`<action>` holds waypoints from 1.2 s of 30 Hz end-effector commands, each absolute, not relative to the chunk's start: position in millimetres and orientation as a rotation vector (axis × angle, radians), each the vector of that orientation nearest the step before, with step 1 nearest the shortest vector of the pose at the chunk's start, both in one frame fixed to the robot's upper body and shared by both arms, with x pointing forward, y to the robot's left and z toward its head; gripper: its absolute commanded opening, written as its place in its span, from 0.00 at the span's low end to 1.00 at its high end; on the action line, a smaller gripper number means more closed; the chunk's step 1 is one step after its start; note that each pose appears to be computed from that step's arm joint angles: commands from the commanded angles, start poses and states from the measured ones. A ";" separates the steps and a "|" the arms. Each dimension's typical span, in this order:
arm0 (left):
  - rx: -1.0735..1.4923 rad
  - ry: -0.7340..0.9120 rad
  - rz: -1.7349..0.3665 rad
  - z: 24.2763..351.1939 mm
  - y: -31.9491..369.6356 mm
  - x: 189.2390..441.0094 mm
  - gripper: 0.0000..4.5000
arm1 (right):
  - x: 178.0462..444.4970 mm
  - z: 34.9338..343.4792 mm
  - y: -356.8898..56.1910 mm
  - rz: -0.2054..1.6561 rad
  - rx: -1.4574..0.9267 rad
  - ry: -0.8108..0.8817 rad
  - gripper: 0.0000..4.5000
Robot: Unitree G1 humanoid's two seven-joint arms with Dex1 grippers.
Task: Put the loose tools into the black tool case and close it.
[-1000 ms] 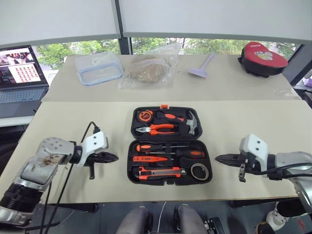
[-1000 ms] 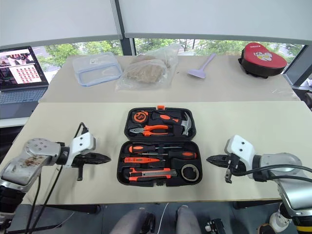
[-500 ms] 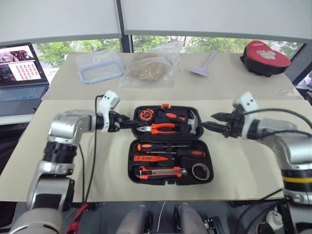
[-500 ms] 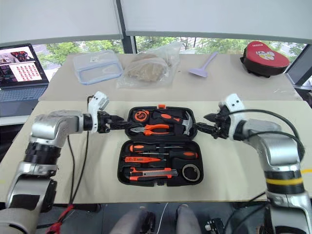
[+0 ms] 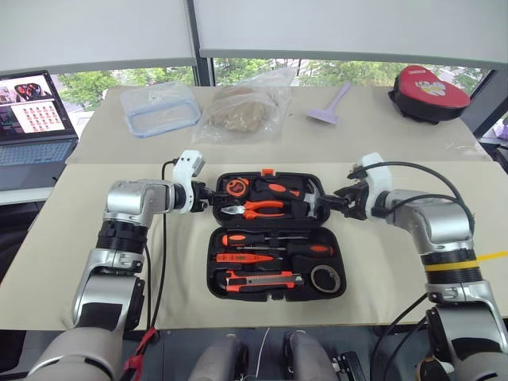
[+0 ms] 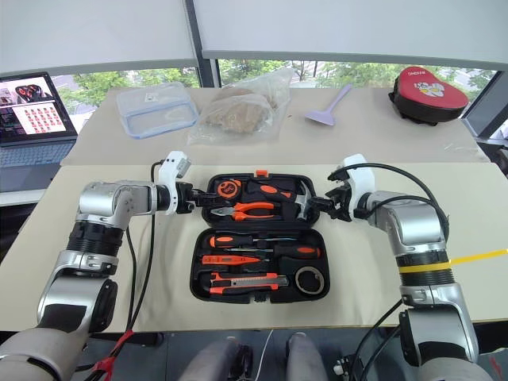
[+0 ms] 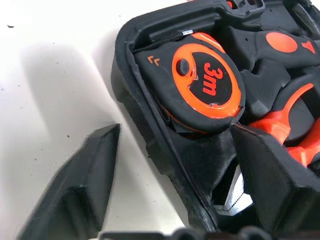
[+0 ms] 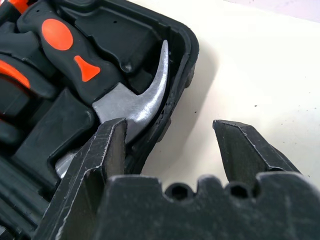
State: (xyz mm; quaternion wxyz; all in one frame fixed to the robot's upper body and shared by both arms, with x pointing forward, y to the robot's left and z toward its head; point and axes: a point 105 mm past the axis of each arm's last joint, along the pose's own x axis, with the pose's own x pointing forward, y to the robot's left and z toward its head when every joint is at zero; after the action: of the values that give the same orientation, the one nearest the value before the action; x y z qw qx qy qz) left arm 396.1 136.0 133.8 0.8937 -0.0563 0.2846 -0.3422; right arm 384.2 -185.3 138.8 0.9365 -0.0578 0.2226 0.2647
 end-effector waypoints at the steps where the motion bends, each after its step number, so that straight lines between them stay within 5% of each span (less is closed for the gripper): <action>1: -0.108 0.542 -0.721 144.0 137.4 396.4 0.44 | 390.4 146.7 -181.8 0.517 -0.077 0.429 0.55; 5: -0.113 0.547 -0.732 142.3 135.1 393.6 0.13 | 390.8 148.2 -174.3 0.529 -0.062 0.424 0.24; 8: -0.119 0.548 -0.740 141.8 133.4 391.7 0.00 | 389.3 150.4 -170.7 0.537 -0.050 0.420 0.02; 17: -0.142 0.479 -0.804 150.4 121.0 384.9 0.00 | 385.9 174.1 -158.3 0.578 -0.032 0.330 0.01; 29: -0.090 0.053 -0.826 220.2 99.4 408.6 0.00 | 404.1 240.7 -161.2 0.501 -0.062 -0.030 0.01; 36: 0.115 -0.078 -0.896 197.1 96.0 381.4 0.00 | 377.8 225.9 -160.2 0.526 -0.165 -0.148 0.01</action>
State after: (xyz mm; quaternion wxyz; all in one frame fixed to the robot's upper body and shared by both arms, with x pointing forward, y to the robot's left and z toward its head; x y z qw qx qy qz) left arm 402.7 126.0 187.5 0.9310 0.0021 0.0185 -0.3646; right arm 396.3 -186.7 198.0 0.9777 -0.0461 0.0154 0.2042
